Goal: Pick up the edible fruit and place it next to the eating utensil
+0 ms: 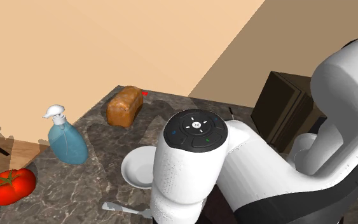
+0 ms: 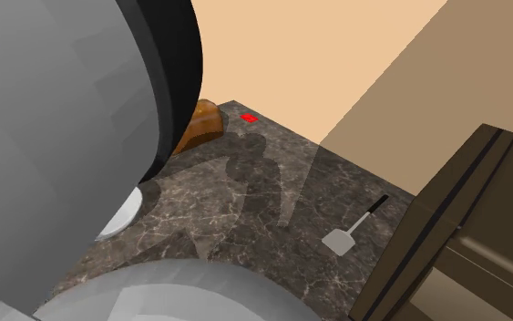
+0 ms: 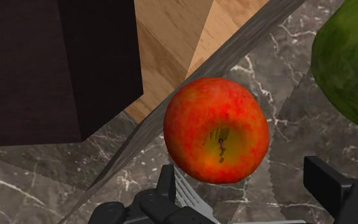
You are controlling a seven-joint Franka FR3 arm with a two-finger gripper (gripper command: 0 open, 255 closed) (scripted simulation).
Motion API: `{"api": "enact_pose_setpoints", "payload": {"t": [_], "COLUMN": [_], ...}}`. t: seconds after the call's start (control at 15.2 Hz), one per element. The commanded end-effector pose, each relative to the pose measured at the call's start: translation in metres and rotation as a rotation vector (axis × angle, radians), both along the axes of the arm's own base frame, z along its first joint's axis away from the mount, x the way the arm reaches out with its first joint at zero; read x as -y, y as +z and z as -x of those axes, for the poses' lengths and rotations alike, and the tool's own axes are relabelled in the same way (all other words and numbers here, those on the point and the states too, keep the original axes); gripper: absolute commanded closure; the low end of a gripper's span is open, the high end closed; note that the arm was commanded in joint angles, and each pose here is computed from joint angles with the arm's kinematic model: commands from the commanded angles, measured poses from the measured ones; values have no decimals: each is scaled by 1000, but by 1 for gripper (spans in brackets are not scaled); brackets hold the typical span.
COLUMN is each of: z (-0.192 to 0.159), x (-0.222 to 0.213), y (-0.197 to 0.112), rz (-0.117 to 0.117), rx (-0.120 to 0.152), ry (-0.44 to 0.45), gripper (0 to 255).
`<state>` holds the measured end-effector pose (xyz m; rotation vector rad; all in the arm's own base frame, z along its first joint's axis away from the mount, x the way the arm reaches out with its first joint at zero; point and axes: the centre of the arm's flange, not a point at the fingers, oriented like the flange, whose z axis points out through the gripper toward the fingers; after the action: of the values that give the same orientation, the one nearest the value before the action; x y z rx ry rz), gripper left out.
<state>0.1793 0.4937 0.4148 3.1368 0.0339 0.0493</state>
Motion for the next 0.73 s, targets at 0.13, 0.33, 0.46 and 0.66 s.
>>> {"api": "enact_pose_setpoints", "payload": {"t": [0.13,0.33,0.46,0.66], "z": [2,2,2,2], "x": [0,0,0,0], "y": [44,44,44,44], "rz": [0,0,0,0], "rx": [0,0,0,0], "ry": [0,0,0,0], "gripper": [0,0,0,0]}}
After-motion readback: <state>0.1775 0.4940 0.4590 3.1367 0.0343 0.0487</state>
